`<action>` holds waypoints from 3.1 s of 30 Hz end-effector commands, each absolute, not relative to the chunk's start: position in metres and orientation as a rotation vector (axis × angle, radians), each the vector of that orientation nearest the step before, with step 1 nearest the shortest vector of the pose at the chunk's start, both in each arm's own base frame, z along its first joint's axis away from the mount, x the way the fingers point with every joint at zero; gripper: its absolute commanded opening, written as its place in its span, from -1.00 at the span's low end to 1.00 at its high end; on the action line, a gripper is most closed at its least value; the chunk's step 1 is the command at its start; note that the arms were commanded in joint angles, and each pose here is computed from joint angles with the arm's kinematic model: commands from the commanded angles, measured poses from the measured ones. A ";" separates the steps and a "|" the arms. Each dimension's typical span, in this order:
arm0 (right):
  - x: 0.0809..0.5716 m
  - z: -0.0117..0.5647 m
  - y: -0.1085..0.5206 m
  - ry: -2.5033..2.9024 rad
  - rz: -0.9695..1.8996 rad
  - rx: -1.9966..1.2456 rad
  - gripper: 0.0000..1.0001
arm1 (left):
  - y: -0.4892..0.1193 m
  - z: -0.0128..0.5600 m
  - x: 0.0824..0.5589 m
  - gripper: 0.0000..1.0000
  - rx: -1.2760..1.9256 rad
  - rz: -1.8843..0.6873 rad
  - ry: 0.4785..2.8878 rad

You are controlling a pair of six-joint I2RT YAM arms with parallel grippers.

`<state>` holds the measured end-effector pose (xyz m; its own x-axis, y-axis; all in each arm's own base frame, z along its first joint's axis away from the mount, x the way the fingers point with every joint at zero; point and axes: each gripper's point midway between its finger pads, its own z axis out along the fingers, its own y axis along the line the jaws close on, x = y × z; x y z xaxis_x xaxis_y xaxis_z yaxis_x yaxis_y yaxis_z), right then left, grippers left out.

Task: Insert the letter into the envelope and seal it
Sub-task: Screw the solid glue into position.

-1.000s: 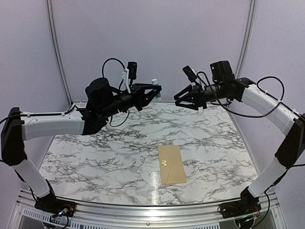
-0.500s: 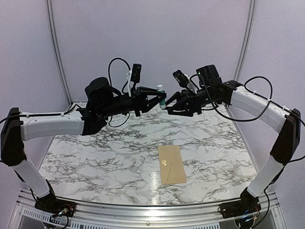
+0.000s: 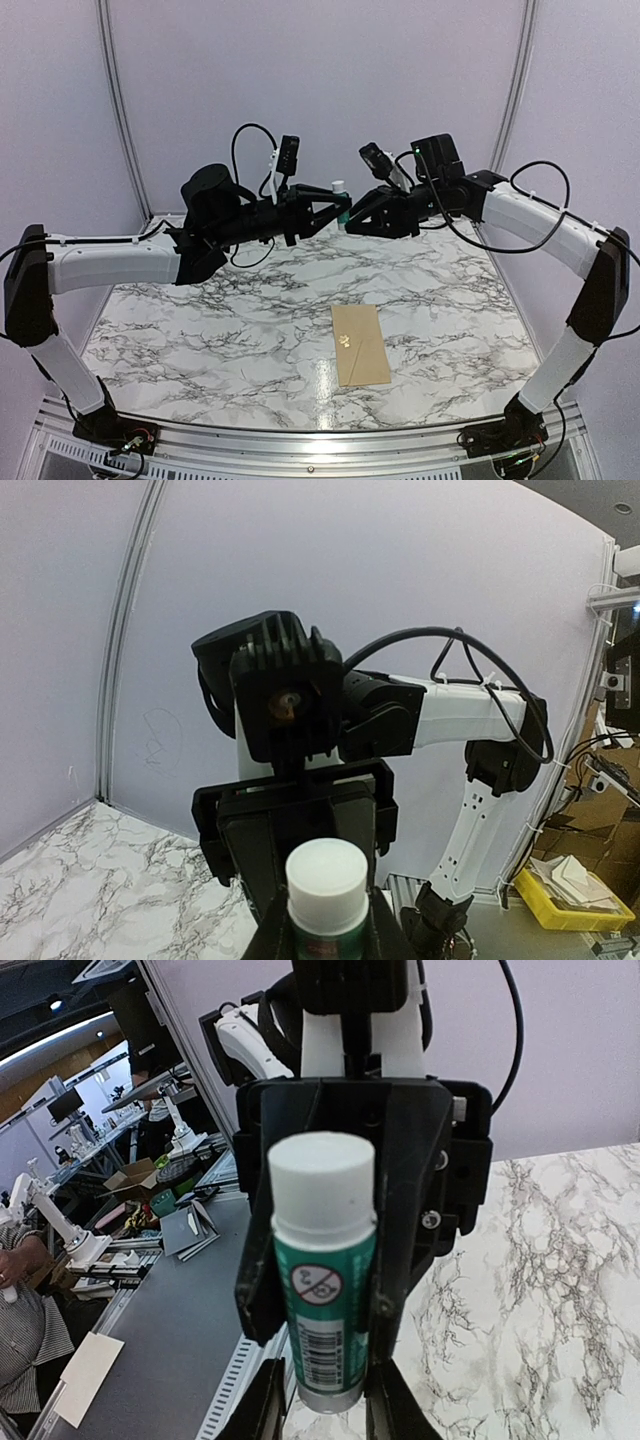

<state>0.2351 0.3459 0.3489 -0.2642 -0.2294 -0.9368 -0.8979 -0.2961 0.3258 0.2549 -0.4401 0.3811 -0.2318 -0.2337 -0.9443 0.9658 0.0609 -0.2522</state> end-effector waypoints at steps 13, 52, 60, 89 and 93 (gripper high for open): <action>0.341 0.332 0.332 1.804 0.797 -1.014 -0.95 | -0.428 0.351 0.333 -1.00 0.280 -0.942 1.439; 0.244 0.344 0.354 1.387 1.617 -1.450 -0.14 | -0.433 0.388 0.271 -1.00 0.784 -1.350 1.248; 0.240 0.346 0.356 1.376 1.638 -1.456 -0.29 | -0.435 0.387 0.273 -1.00 0.775 -1.361 1.252; 0.317 0.324 0.337 1.811 0.974 -1.035 -0.23 | -0.433 0.325 0.346 -1.00 0.320 -0.843 1.497; 0.319 0.330 0.315 1.701 0.780 -1.152 0.01 | -0.414 0.329 0.333 -1.00 0.414 -0.785 1.467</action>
